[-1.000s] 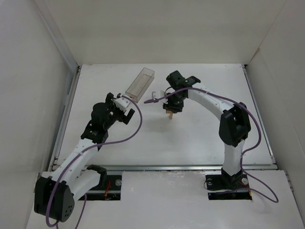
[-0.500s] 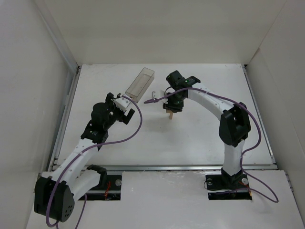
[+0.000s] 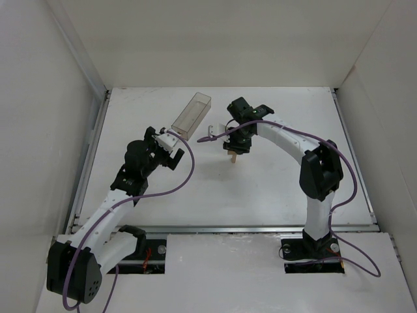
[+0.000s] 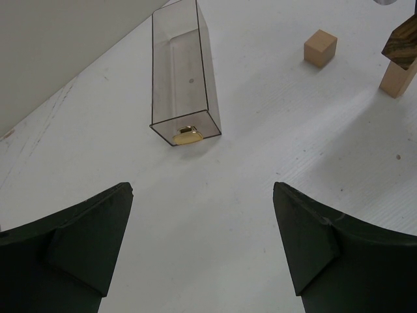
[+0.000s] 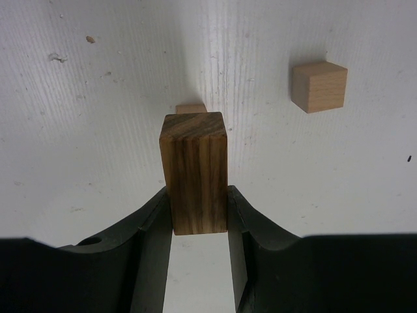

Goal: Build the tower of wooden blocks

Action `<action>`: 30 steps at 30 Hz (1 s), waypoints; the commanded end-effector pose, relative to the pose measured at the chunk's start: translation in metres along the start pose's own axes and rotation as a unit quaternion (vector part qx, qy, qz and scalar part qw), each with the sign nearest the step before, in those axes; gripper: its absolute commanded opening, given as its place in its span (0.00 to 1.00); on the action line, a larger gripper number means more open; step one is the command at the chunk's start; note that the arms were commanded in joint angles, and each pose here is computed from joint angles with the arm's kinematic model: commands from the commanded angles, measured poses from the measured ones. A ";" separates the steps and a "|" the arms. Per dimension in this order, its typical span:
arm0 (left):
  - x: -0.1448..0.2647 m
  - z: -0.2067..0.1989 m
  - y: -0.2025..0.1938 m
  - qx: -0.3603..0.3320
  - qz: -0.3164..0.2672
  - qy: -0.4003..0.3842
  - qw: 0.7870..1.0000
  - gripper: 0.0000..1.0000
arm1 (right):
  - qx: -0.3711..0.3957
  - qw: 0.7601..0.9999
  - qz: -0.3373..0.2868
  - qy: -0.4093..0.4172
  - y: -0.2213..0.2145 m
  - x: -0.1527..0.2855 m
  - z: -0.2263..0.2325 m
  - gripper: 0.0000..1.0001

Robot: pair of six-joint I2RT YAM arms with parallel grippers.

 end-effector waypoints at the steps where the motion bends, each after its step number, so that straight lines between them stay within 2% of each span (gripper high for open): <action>1: 0.001 0.002 0.005 -0.002 -0.022 0.006 1.000 0.86 | 0.015 1.000 -0.019 -0.019 0.006 0.011 0.000 0.10; 4: 0.001 0.002 0.005 -0.002 -0.022 0.006 1.000 0.86 | 0.015 1.000 -0.019 -0.019 0.006 0.011 0.000 0.22; 5: 0.001 0.002 0.005 -0.002 -0.022 0.006 1.000 0.86 | 0.015 1.000 -0.019 -0.019 0.006 0.011 0.000 0.29; 8: 0.000 0.003 0.006 -0.002 -0.025 0.009 1.000 0.88 | 0.016 0.999 -0.023 -0.022 0.007 0.011 -0.001 0.43; 9: 0.000 0.003 0.006 -0.002 -0.025 0.009 1.000 0.88 | 0.016 0.999 -0.026 -0.018 0.008 0.010 -0.001 0.61; 11: 0.000 0.003 0.006 -0.002 -0.025 0.009 1.000 0.88 | 0.016 0.999 -0.026 -0.018 0.008 0.010 -0.001 0.62; 12: 0.000 0.003 0.006 -0.002 -0.025 0.009 1.000 0.88 | 0.016 0.999 -0.026 -0.018 0.008 0.010 -0.001 0.65; 13: 0.000 0.004 0.006 -0.007 -0.025 0.009 1.000 0.89 | 0.017 0.999 -0.030 -0.022 0.009 0.010 -0.002 0.84; 15: 0.000 0.004 0.006 -0.007 -0.025 0.009 1.000 0.89 | 0.012 0.999 -0.030 -0.021 0.009 0.010 -0.001 1.00; 23: -0.002 0.002 0.006 -0.007 -0.030 0.000 1.000 0.89 | 0.000 0.996 -0.071 -0.052 0.018 0.030 -0.003 1.00; 28: -0.010 0.004 0.013 -0.011 -0.039 -0.022 0.999 0.89 | -0.006 0.984 -0.143 -0.105 0.027 0.067 -0.003 1.00; 30: -0.016 0.006 0.017 -0.010 -0.041 -0.035 0.999 0.89 | -0.020 0.972 -0.187 -0.140 0.024 0.096 -0.002 1.00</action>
Point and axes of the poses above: each gripper's point midway between its finger pads, its own x axis back along the fingers, its own z axis along the line the jaws close on, y = z × x, the point moved 10 cm from there along x, back along the fingers, and after that the axes turned 10 degrees about -x, right-handed, at the moved point
